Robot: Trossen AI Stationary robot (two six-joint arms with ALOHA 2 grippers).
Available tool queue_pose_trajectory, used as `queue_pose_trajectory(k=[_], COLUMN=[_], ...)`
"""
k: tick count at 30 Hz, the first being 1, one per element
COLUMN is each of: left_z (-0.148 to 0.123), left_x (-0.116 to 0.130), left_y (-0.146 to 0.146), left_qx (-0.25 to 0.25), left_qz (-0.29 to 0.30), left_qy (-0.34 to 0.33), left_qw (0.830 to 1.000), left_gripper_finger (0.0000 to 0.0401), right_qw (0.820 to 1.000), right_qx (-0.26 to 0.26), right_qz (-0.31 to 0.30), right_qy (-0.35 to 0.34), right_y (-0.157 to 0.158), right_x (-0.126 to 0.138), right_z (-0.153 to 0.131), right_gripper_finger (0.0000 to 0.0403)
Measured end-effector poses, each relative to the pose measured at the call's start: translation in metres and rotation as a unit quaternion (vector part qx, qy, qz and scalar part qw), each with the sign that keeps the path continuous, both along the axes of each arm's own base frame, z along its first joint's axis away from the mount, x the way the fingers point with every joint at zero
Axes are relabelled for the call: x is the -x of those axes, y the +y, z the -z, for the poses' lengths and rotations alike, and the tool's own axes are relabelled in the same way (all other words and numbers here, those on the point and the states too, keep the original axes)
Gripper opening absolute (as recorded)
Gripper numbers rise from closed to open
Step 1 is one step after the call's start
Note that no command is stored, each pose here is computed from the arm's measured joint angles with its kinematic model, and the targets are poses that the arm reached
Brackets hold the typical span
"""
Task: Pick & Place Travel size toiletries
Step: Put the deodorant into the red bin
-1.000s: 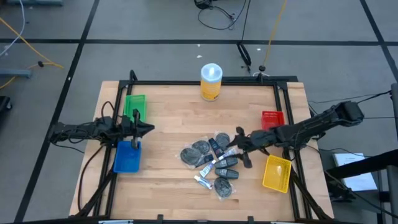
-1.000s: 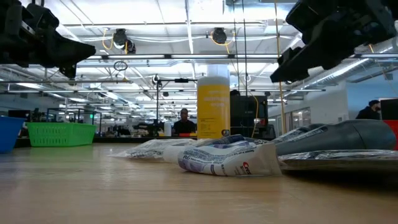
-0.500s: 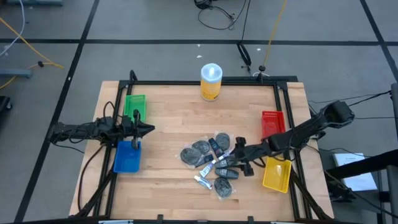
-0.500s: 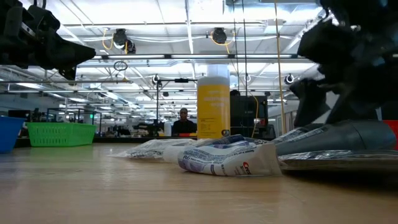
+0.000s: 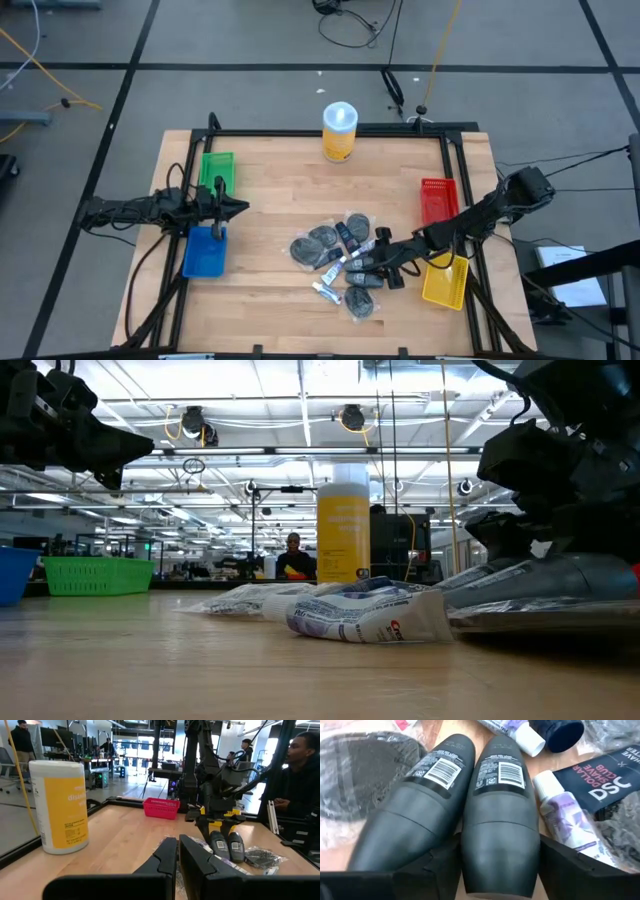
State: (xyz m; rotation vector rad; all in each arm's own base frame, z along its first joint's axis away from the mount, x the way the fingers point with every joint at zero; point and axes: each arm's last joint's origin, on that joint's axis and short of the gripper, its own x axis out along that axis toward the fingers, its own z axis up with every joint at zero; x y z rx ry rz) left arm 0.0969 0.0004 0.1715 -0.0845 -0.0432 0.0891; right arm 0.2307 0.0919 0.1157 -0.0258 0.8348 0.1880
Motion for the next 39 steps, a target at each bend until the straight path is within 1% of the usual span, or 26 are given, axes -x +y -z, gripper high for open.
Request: queue_pose_trajectory(k=[3, 7, 12, 15, 19, 26, 29, 31, 34, 35, 39], left_z=[0.0, 0.0, 0.0, 0.0, 0.0, 0.0, 0.0, 0.0, 0.0, 0.0, 0.0], left_x=[0.0, 0.0, 0.0, 0.0, 0.0, 0.0, 0.0, 0.0, 0.0, 0.0, 0.0], left_y=[0.0, 0.0, 0.0, 0.0, 0.0, 0.0, 0.0, 0.0, 0.0, 0.0, 0.0], left_qx=[0.002, 0.004, 0.005, 0.006, 0.006, 0.005, 0.006, 0.006, 0.013, 0.013, 0.013], left_qz=[0.0, 0.0, 0.0, 0.001, 0.001, 0.001, 0.001, 0.001, 0.001, 0.001, 0.001], left_qy=[0.0, 0.0, 0.0, 0.001, 0.001, 0.001, 0.001, 0.001, 0.0, 0.0, 0.001], left_qw=[1.0, 1.0, 1.0, 1.0, 1.0, 1.0, 1.0, 1.0, 1.0, 1.0, 1.0], left_gripper_finger=[0.0019, 0.0019, 0.0019, 0.0019, 0.0019, 0.0019, 0.0019, 0.0019, 0.0019, 0.0019, 0.0019], right_qw=[1.0, 0.998, 0.993, 0.99, 0.981, 0.948, 0.924, 0.908, 0.89, 0.883, 0.846], right_qx=[-0.016, -0.047, -0.087, -0.085, -0.057, -0.03, -0.024, -0.036, -0.05, -0.047, -0.027], right_qz=[0.018, 0.042, 0.064, 0.089, 0.162, 0.3, 0.37, 0.407, 0.451, 0.466, 0.532], right_qy=[0.002, -0.011, -0.044, -0.07, -0.09, -0.098, -0.097, -0.087, -0.046, -0.027, 0.033], right_y=[0.0, -0.001, -0.002, -0.002, -0.007, -0.028, -0.041, -0.048, -0.056, -0.059, -0.069], right_x=[0.0, 0.001, 0.006, 0.015, 0.035, 0.076, 0.092, 0.102, 0.117, 0.122, 0.142], right_z=[-0.001, -0.011, -0.033, -0.049, -0.066, -0.084, -0.087, -0.087, -0.088, -0.09, -0.103], right_gripper_finger=[0.0194, 0.0194, 0.02, 0.0197, 0.0197, 0.0197, 0.0197, 0.0197, 0.0197, 0.0197, 0.0197])
